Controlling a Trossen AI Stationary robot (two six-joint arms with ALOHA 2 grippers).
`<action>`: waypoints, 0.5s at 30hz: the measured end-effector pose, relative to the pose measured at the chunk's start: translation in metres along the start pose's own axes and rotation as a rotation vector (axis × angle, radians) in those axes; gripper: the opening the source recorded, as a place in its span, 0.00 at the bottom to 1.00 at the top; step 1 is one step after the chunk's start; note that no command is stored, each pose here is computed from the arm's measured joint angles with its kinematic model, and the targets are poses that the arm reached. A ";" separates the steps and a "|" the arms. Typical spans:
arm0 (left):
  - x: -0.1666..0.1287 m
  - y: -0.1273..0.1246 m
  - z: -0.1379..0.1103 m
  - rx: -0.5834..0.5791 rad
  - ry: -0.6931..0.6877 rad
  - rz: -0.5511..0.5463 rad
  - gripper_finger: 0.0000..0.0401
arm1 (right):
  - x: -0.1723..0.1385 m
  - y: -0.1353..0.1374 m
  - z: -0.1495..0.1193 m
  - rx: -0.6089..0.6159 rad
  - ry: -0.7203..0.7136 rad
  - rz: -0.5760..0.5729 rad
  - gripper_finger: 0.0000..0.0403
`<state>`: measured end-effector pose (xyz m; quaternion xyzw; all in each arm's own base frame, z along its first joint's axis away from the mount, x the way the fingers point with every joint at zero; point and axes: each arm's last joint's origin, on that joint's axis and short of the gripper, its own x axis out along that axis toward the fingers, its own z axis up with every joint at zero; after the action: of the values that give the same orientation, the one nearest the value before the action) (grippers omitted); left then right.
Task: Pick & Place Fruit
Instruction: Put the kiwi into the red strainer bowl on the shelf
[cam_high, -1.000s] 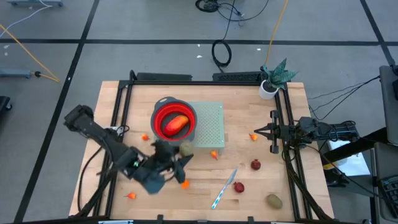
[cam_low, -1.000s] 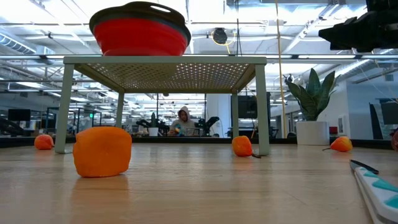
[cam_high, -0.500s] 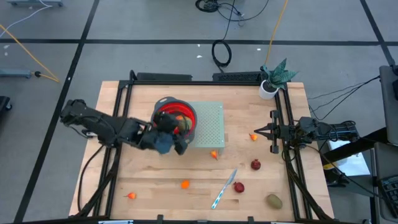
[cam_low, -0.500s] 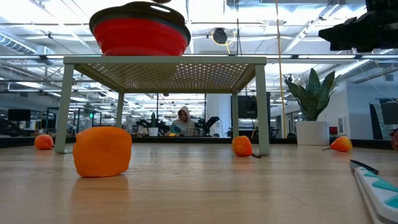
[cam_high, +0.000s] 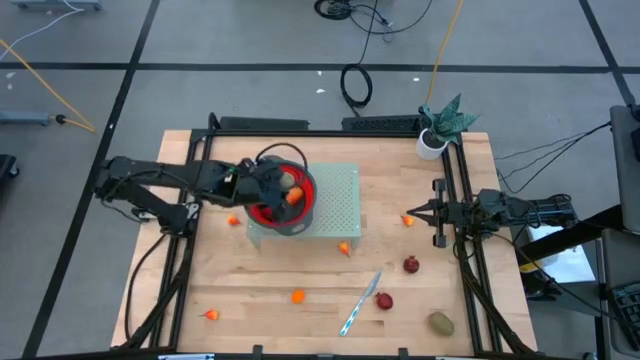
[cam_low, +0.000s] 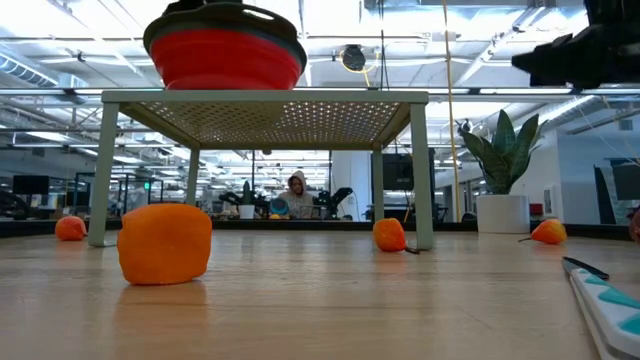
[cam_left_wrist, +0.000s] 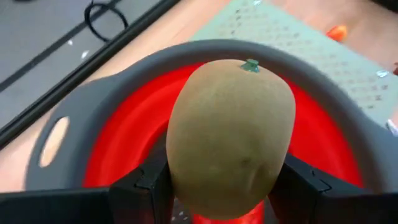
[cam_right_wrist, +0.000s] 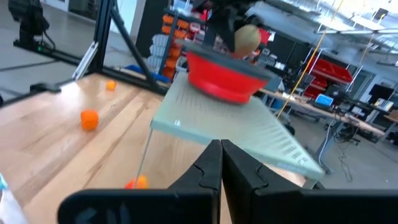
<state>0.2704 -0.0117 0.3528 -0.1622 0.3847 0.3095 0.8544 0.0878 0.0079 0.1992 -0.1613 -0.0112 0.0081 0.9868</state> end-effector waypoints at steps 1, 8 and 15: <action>0.001 0.003 0.001 -0.005 0.018 0.002 0.49 | 0.001 0.001 -0.003 -0.001 0.009 0.003 0.00; 0.009 0.020 0.003 0.011 0.140 0.009 0.49 | 0.005 0.008 -0.022 -0.006 0.056 0.020 0.00; 0.006 0.033 0.010 0.003 0.200 0.004 0.49 | 0.006 0.007 -0.019 -0.002 0.006 0.003 0.00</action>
<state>0.2578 0.0208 0.3531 -0.1902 0.4690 0.2928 0.8113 0.0944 0.0087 0.1790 -0.1623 -0.0079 0.0089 0.9867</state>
